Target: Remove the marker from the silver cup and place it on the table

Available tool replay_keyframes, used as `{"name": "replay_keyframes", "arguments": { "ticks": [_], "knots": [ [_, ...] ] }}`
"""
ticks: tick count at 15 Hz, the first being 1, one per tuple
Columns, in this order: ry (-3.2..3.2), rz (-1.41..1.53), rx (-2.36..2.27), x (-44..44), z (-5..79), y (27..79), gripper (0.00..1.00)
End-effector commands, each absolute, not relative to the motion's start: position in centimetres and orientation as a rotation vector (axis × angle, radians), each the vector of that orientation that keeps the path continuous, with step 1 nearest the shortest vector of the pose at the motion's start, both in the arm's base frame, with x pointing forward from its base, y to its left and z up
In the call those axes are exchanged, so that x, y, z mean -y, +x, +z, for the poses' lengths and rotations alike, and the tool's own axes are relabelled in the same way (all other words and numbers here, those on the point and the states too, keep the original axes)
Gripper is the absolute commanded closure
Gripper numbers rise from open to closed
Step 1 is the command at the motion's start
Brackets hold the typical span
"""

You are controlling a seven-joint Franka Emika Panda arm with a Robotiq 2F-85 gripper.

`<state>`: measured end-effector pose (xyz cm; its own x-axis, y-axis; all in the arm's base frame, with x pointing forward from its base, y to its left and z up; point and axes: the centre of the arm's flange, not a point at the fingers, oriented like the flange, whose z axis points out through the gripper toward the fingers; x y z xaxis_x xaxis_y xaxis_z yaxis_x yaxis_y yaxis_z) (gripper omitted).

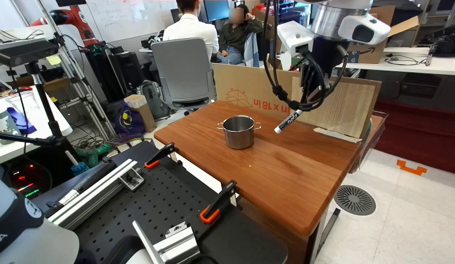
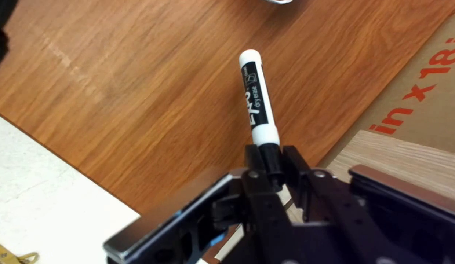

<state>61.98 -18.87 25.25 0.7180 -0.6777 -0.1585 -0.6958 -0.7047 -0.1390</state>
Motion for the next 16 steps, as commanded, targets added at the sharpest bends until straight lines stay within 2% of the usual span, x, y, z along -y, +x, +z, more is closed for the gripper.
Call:
{"name": "replay_keyframes", "arguments": {
  "ticks": [1,12,16],
  "knots": [
    [-2.697,0.165,-1.092,19.2,23.1,64.4,0.95],
    [-2.719,0.296,-1.144,18.5,14.0,66.2,0.95],
    [-2.711,0.316,-1.169,18.4,13.4,66.6,0.95]
  ]
}}
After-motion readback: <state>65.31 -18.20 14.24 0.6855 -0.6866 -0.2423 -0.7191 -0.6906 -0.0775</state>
